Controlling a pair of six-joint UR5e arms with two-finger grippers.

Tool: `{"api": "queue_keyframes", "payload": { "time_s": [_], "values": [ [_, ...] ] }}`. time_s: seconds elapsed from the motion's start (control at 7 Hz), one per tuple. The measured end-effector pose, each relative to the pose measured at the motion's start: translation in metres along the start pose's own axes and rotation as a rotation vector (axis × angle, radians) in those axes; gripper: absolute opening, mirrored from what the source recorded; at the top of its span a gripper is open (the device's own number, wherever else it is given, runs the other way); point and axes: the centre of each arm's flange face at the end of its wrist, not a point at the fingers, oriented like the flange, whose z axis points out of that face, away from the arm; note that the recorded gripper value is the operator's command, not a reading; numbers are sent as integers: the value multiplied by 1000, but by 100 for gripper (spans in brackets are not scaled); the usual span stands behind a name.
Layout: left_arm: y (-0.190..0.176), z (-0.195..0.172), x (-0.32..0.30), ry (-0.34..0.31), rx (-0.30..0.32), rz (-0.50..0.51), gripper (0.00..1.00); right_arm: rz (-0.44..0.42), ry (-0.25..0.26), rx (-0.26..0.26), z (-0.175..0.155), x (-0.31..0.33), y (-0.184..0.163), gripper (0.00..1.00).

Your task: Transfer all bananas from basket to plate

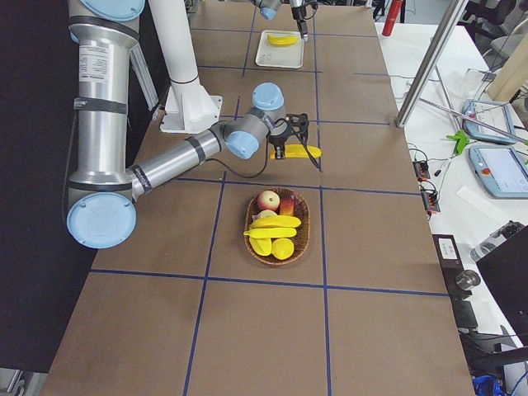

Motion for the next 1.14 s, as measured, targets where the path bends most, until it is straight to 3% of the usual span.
{"api": "queue_keyframes", "payload": {
  "time_s": [0.43,0.71,1.14],
  "values": [
    [2,-21,111,215,-14,-205,100,66,-117,70,67,-130,78,3],
    [42,-2,218,343,-148,-314,99,35,-183,83,94,-186,139,3],
    [96,17,303,408,-281,-339,99,22,-227,93,102,-219,165,3]
  ]
}}
